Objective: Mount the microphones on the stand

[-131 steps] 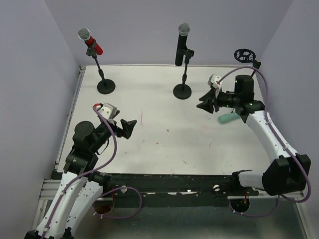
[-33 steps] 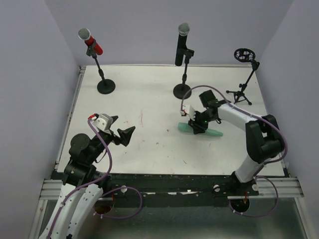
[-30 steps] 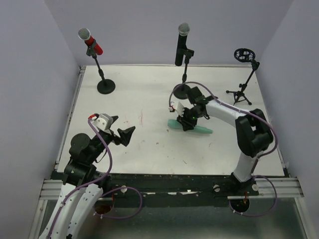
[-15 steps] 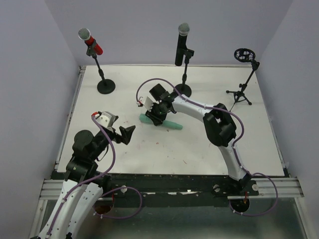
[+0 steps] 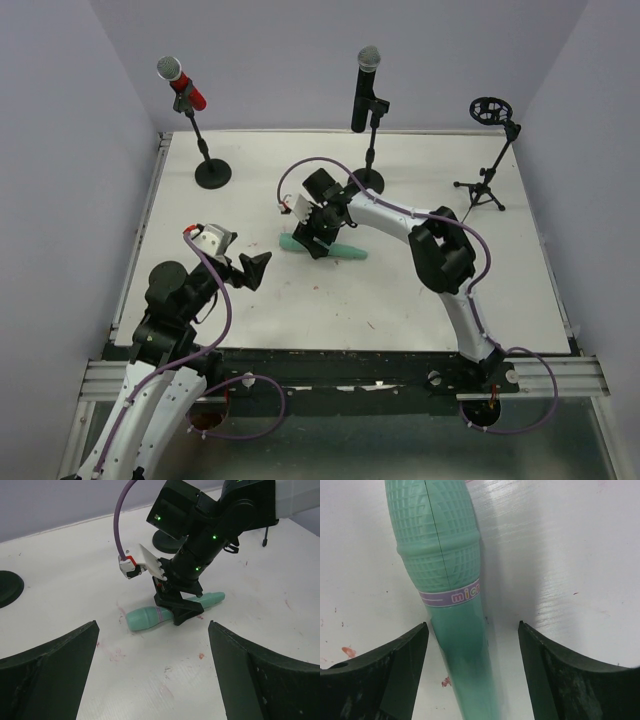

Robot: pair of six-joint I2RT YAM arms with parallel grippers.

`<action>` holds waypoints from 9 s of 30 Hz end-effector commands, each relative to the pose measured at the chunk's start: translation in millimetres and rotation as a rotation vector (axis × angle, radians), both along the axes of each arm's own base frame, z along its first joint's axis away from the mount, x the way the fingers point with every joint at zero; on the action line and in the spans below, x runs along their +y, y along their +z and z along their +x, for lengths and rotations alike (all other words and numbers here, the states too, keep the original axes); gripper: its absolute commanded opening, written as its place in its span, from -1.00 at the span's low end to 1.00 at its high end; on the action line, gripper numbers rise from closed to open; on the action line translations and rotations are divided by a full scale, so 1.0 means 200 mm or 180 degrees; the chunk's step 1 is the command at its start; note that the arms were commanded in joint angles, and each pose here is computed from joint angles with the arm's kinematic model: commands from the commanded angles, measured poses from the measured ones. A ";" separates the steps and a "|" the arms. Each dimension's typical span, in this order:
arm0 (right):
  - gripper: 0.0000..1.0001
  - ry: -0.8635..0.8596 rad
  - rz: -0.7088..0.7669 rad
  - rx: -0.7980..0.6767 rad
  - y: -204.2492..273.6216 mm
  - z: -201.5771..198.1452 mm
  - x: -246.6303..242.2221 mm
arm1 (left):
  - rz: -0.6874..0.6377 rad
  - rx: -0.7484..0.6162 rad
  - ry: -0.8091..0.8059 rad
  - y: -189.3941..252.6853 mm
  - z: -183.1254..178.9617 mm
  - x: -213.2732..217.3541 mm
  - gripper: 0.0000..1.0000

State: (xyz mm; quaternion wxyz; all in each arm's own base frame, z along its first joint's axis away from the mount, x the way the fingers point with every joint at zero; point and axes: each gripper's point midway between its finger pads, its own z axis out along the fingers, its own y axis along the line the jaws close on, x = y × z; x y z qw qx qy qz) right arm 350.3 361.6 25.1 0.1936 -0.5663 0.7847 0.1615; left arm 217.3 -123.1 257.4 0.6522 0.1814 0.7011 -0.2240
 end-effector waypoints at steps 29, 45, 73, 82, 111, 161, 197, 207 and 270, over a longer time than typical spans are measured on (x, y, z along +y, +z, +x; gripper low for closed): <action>0.99 -0.1527 0.1232 -0.1729 1.23 0.03 -1.37 | -0.0065 -0.0160 -0.0017 0.06 -0.03 0.01 0.97; 0.87 -0.3427 0.1930 -0.2387 1.13 0.34 -2.28 | -0.0085 -0.0192 -0.0036 0.07 -0.04 0.00 0.97; -0.58 -0.2275 0.2522 -0.2352 1.07 0.73 -2.12 | -0.0010 -0.0072 0.0026 0.01 -0.01 0.01 0.97; -0.95 -0.1256 0.2723 -0.1885 1.18 0.34 -1.69 | -0.0007 -0.0080 0.0041 0.02 0.00 0.02 0.97; 0.35 0.0246 0.2740 -0.0975 0.93 -0.36 -1.05 | -0.0319 0.0179 -0.0020 -0.01 0.02 -0.04 0.97; 0.78 -0.0436 0.2114 -0.1493 0.99 -0.27 -1.43 | -0.1249 0.4285 0.4133 -1.05 0.52 -0.54 0.86; 0.78 -0.0429 0.2140 -0.1481 1.00 -0.29 -1.43 | -0.1318 0.2117 0.1410 -0.35 0.70 -0.48 -1.00; 0.78 -0.0348 0.2189 -0.1447 0.98 -0.31 -1.42 | -0.0825 -0.0278 -0.0831 0.60 0.35 -0.63 -1.00; 0.78 -0.0232 0.2196 -0.1277 0.93 -0.33 -1.41 | -0.1160 -0.0206 -0.2468 0.67 0.42 -1.46 -1.00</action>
